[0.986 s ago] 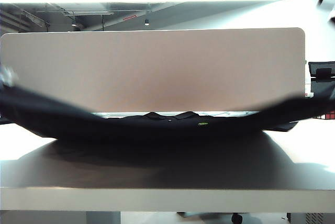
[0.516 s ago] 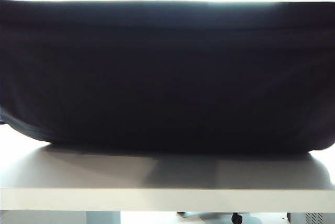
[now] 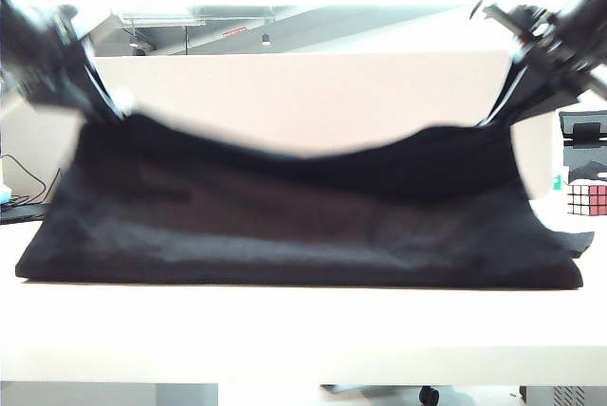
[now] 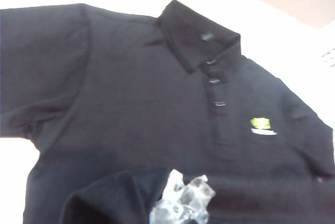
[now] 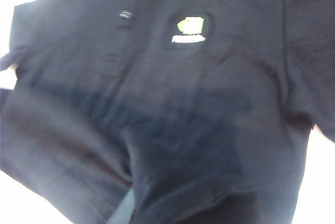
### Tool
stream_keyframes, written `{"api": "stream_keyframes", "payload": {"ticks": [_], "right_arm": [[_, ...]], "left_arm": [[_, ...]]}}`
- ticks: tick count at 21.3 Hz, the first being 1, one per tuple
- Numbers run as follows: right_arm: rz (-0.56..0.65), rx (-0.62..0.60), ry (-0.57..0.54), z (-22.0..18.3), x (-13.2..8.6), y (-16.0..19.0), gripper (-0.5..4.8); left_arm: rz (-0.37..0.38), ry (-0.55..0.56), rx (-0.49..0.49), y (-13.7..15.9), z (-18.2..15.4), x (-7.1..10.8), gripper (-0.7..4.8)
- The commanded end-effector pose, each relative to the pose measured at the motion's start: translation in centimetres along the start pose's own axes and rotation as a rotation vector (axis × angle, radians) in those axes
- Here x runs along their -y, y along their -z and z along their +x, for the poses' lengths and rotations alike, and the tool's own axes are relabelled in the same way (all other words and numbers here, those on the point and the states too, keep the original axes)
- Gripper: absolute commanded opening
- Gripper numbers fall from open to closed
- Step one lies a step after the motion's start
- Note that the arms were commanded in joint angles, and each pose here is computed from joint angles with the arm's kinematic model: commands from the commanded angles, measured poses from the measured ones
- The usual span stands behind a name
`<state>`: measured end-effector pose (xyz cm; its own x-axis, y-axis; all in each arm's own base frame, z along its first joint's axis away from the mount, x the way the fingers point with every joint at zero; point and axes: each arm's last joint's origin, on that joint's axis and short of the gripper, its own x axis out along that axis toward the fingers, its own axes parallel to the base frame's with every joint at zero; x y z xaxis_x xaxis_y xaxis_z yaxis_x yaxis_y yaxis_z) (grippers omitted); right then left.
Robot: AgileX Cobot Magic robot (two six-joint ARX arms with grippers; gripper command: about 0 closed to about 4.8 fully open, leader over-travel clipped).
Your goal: Fold the bottom side of the T-shirt horizontally towards the center, about one-third of the way, then fold the sleeve back towards the center, creating a straight line along the edge of the T-shirt, and finally fold the bottom of the T-shirt up towards the top, creating a neat rectangle.
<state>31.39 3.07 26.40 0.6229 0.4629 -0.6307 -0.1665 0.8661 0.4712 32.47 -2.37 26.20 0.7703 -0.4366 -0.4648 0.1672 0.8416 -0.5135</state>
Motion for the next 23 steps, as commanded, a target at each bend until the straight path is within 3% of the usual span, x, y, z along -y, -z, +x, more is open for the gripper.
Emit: {"api": "stream_keyframes", "payload": {"ticks": [1, 2, 3, 4, 5, 7, 8, 10, 11, 14, 23], "right_arm": [[-0.032, 0.010, 0.031, 1.9, 0.6, -1.6, -0.03], [-0.056, 0.019, 0.034, 2.4, 0.8, -1.7, 0.52], [-0.085, 0.054, 0.052, 2.7, 1.3, -2.1, 2.95], [-0.089, 0.102, 0.106, 2.6, 1.8, -2.6, 4.16], [-0.090, 0.139, 0.140, 2.3, 2.3, -3.0, 4.14], [-0.045, 0.200, 0.203, 0.9, 4.9, -3.8, 3.90], [-0.015, 0.211, 0.226, 0.4, 6.0, -3.9, 3.89], [0.089, 0.235, 0.270, -0.2, 9.0, -4.1, 3.89], [0.113, 0.218, 0.273, 0.4, 10.2, -3.9, 3.59], [0.166, 0.163, 0.268, 2.2, 12.4, -3.0, 3.58], [0.233, 0.113, 0.248, 4.7, 15.0, -2.0, 3.59]], "left_arm": [[-0.001, 0.012, -0.045, -1.0, 3.6, -1.3, -0.05], [0.019, 0.012, -0.044, -1.0, 4.7, -1.9, 0.05], [0.072, 0.022, -0.017, -1.0, 5.8, -2.4, 1.80], [0.138, 0.016, 0.026, -1.3, 6.1, -2.9, 3.59], [0.162, -0.020, 0.072, -1.7, 6.1, -3.3, 3.85], [0.160, -0.138, 0.195, -3.2, 5.0, -5.1, 3.77], [0.137, -0.163, 0.210, -3.7, 4.7, -6.3, 3.67], [0.082, -0.221, 0.159, -4.3, 5.1, -8.5, 3.68], [0.078, -0.234, 0.127, -4.7, 6.2, -9.3, 3.68], [0.043, -0.212, 0.049, -5.2, 8.9, -10.8, 3.68], [-0.042, -0.267, -0.104, -4.7, 13.4, -14.9, 3.68]]}}
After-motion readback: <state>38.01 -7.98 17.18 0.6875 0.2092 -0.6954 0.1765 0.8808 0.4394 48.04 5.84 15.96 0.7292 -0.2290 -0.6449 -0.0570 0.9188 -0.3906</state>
